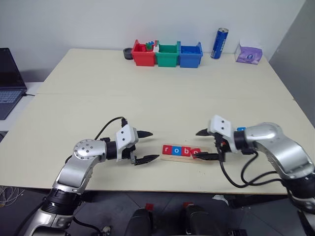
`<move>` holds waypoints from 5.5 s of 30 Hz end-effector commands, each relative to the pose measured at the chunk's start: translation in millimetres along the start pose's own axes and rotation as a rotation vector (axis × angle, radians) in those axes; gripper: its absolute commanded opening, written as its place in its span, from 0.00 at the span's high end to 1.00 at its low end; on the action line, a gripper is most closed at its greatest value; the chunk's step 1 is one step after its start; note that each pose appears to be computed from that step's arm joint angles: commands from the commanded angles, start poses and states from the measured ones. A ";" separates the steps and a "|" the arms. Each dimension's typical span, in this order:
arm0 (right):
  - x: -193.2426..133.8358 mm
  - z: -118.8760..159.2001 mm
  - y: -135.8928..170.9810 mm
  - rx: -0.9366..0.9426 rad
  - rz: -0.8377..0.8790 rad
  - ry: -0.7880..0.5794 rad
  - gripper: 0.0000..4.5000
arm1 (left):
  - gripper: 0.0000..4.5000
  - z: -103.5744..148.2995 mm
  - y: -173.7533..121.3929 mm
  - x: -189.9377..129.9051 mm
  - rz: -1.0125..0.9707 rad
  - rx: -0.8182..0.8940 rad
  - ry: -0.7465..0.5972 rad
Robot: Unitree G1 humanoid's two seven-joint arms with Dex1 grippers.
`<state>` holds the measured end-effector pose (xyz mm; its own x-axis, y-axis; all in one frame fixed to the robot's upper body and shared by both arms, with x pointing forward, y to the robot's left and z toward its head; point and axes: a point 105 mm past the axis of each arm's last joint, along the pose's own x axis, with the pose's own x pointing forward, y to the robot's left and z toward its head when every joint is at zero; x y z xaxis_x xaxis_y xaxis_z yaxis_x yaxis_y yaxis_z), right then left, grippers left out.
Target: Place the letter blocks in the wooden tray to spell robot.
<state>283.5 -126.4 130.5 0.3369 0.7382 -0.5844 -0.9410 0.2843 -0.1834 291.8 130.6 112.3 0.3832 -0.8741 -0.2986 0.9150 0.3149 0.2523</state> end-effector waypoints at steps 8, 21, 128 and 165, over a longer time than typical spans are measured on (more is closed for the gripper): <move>4.2 -7.6 28.5 0.003 0.055 0.014 0.88 | 0.00 11.8 4.8 0.8 0.000 0.043 -0.030; 35.8 -8.7 25.8 -0.017 0.047 0.028 0.99 | 0.00 11.1 3.6 0.2 0.003 0.042 -0.032; -88.9 -63.8 -94.9 0.454 -1.011 -0.147 0.01 | 0.00 14.0 -0.4 2.7 -0.007 0.040 -0.046; -38.3 -95.4 -4.3 0.824 -1.002 -0.138 0.68 | 0.00 9.0 -0.6 1.9 -0.022 0.045 -0.041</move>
<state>278.7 -226.6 75.2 0.9250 -0.0053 -0.3800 0.0302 0.9978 0.0596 292.0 126.9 112.3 0.3652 -0.8864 -0.2845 0.9198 0.2964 0.2572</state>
